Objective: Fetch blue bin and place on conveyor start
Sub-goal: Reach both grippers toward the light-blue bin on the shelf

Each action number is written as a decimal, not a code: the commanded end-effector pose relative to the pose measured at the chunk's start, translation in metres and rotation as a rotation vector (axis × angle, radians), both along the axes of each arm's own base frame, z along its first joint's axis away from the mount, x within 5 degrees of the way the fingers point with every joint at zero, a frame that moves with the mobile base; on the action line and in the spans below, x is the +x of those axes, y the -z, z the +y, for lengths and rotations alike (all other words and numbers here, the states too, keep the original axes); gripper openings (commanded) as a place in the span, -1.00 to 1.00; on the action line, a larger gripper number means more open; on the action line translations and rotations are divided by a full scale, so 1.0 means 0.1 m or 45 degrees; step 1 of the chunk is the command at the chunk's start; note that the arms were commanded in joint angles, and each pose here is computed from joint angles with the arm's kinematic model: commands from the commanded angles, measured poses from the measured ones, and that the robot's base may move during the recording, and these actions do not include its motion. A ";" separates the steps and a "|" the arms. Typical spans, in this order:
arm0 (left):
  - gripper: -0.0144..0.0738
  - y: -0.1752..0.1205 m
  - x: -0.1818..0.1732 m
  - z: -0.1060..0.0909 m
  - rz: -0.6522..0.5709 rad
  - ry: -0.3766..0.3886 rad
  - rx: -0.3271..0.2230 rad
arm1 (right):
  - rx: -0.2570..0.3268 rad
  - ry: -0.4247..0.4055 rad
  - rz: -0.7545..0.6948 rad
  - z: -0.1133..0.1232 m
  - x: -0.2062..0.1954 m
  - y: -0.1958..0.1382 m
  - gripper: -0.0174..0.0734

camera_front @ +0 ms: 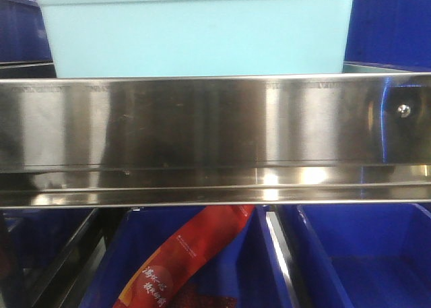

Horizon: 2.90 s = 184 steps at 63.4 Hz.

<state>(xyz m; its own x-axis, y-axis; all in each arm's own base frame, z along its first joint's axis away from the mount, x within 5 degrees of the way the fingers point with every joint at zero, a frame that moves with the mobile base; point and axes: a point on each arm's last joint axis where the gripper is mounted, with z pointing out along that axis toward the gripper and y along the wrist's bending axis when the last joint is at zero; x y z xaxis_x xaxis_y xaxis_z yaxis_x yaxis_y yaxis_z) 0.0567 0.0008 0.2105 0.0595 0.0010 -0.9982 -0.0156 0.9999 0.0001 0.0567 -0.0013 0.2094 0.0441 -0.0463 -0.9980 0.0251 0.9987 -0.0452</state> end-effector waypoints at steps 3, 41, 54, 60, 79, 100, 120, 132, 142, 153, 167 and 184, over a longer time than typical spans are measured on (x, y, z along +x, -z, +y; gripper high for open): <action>-0.92 -0.02 0.00 0.00 -0.023 -0.003 0.008 | -0.005 0.006 -0.026 0.00 0.00 -0.02 -0.98; -0.92 -0.02 0.00 0.00 -0.023 -0.003 0.008 | -0.005 0.006 -0.026 0.00 0.00 -0.02 -0.98; -0.92 -0.11 -0.02 0.00 -0.157 -0.008 0.010 | -0.008 0.009 -0.159 0.00 -0.02 -0.11 -0.98; -0.92 -0.24 -0.04 0.00 -0.175 -0.009 0.044 | -0.008 0.008 -0.171 0.00 -0.04 -0.23 -0.98; -0.92 -1.02 -0.22 0.01 -0.048 -0.034 0.123 | -0.006 -0.005 0.021 0.01 -0.26 -1.04 -0.98; -0.92 -1.64 0.19 0.04 0.416 -0.035 0.113 | 0.000 -0.010 0.295 0.00 0.14 -1.66 -0.98; -0.92 -1.71 0.41 0.01 0.438 -0.002 0.056 | 0.043 -0.030 0.249 0.02 0.31 -1.80 -0.98; -0.92 -1.85 0.70 -0.10 0.486 0.158 0.034 | 0.133 -0.081 0.356 0.05 0.63 -1.90 -0.98; -0.92 -2.00 0.97 -0.21 0.503 0.285 0.017 | 0.126 -0.161 0.434 0.15 1.00 -1.99 -0.98; -0.92 -2.09 1.30 -0.47 0.552 0.444 0.075 | 0.096 -0.313 0.510 0.42 1.42 -2.08 -0.98; -0.92 -2.13 1.82 -0.80 0.634 0.501 0.005 | 0.089 -0.399 0.609 0.71 1.96 -2.12 -0.93; -0.92 -2.15 2.54 -0.86 0.749 0.249 -0.112 | 0.132 -0.150 0.833 0.85 2.65 -2.04 -0.92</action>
<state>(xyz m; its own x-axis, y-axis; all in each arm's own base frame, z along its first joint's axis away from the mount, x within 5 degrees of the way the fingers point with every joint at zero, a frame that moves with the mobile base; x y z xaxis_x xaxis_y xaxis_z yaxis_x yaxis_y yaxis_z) 0.2955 -0.0842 0.4239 -0.4950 -0.0100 -0.8688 0.2044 0.9705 -0.1276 0.3056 0.0827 0.4136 -0.5511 -0.0030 -0.8344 -0.1808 0.9767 0.1159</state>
